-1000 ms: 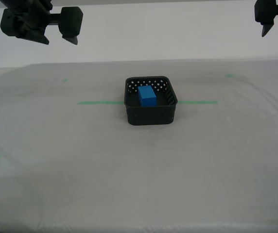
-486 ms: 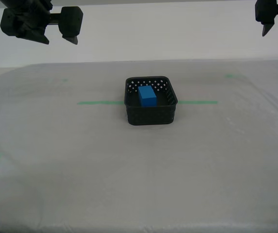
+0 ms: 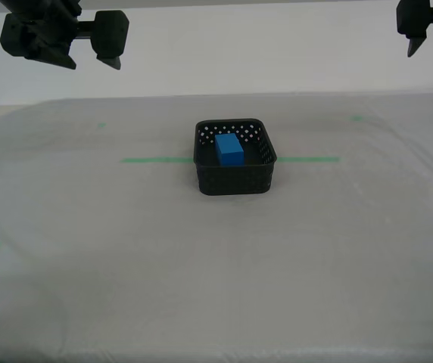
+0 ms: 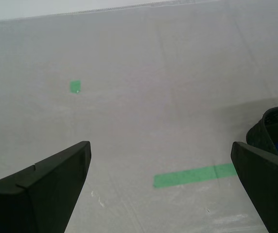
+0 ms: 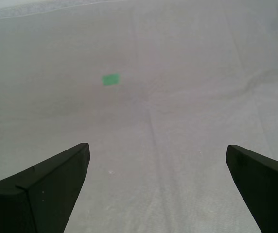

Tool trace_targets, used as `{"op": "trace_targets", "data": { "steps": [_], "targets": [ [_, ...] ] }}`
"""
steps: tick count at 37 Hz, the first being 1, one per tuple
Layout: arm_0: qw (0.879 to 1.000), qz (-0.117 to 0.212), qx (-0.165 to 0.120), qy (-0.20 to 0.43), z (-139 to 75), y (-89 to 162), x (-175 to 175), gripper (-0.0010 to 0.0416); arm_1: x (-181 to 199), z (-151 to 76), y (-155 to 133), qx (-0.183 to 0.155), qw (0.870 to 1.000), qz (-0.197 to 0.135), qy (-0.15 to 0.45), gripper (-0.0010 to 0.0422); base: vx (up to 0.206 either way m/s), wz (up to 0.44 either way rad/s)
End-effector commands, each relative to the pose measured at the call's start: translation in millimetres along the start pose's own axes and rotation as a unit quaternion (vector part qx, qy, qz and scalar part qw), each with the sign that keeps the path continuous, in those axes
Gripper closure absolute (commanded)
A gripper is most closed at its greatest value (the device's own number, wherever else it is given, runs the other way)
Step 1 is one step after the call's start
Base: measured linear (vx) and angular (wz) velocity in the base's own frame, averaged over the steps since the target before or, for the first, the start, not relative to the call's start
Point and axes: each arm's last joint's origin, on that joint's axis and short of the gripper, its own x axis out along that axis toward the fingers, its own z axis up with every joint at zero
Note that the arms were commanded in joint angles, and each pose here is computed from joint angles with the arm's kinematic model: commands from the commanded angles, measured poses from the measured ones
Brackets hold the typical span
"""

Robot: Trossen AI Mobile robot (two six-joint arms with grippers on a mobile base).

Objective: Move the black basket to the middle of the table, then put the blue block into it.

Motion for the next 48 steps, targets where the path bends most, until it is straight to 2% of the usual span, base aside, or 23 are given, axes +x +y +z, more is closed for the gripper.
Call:
{"op": "trace_targets", "data": {
  "steps": [1, 48],
  "targets": [
    [1.000, 0.000, 0.000, -0.002, 0.5, 0.2, -0.4, 0.0012, -0.2, 0.4, -0.1, 0.002, 1.000, -0.001, -0.001, 0.0016, 0.000, 0.000],
    [1.000, 0.000, 0.000, -0.002, 0.5, 0.2, -0.4, 0.0012, -0.2, 0.4, -0.1, 0.002, 1.000, -0.001, -0.001, 0.0016, 0.000, 0.000]
  ]
}}
